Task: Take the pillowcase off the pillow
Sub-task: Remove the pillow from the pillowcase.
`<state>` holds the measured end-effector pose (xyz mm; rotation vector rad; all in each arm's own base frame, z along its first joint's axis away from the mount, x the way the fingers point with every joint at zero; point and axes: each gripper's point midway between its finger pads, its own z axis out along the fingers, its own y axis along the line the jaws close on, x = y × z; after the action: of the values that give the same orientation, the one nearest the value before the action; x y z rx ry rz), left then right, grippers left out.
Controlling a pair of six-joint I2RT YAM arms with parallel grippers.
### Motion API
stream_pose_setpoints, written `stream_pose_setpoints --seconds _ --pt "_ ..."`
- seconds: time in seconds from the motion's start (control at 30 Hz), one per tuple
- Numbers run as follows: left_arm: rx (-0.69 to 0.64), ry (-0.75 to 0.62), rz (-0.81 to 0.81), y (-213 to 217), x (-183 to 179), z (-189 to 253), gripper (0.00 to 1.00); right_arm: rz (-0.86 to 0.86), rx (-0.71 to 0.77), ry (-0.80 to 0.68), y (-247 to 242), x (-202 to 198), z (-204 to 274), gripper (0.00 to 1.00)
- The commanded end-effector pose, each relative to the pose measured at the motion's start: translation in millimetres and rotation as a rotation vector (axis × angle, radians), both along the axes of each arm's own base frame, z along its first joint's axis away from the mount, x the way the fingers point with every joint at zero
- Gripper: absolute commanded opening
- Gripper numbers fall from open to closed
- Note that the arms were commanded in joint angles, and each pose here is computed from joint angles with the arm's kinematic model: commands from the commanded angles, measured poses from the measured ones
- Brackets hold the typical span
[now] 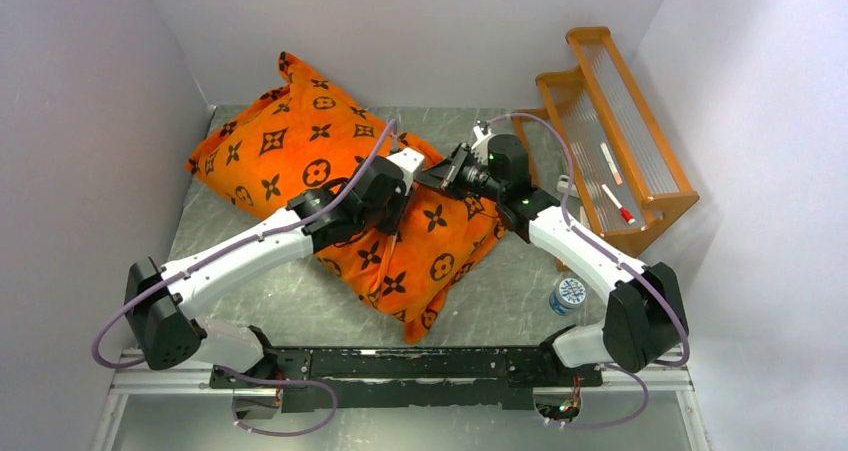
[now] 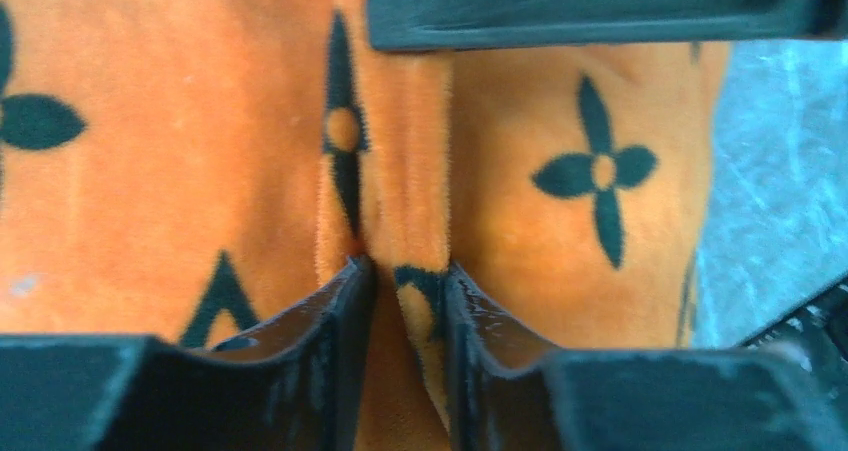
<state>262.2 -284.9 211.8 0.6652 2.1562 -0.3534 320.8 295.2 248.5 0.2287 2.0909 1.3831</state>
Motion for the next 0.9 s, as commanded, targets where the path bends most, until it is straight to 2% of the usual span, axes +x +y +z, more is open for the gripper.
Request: stream_pose_setpoints --seconds 0.0,0.07,0.1,0.13,0.27,0.37,0.5,0.6,0.73,0.87 --pt "0.162 -0.048 0.240 46 21 -4 0.28 0.000 0.090 -0.161 -5 5 63 0.00" --pt "0.164 -0.077 0.277 50 26 3 0.17 0.012 0.067 -0.158 -5 4 61 0.00" --pt "0.156 -0.088 0.284 50 29 8 0.08 0.018 0.049 -0.151 -5 3 57 0.00" --pt "0.153 -0.098 0.284 51 32 13 0.05 0.011 0.022 -0.128 -7 4 51 0.02" --pt "0.162 -0.100 0.359 78 53 28 0.05 -0.016 -0.161 -0.064 -24 2 18 0.24" --pt "0.103 -0.075 0.301 71 57 27 0.05 -0.013 -0.261 -0.043 -37 -8 0 0.41" --pt "0.129 -0.028 0.296 71 56 10 0.05 -0.013 -0.382 -0.011 -46 -22 -14 0.63" --pt "0.099 0.008 0.249 62 50 -1 0.05 -0.005 -0.474 -0.013 -38 -31 -17 0.74" --pt "0.018 0.039 0.202 49 40 -4 0.05 -0.023 -0.528 -0.040 -16 -33 -10 0.77" --pt "-0.029 0.051 0.219 52 31 -8 0.05 -0.127 -0.565 0.025 -16 -24 -20 0.77"
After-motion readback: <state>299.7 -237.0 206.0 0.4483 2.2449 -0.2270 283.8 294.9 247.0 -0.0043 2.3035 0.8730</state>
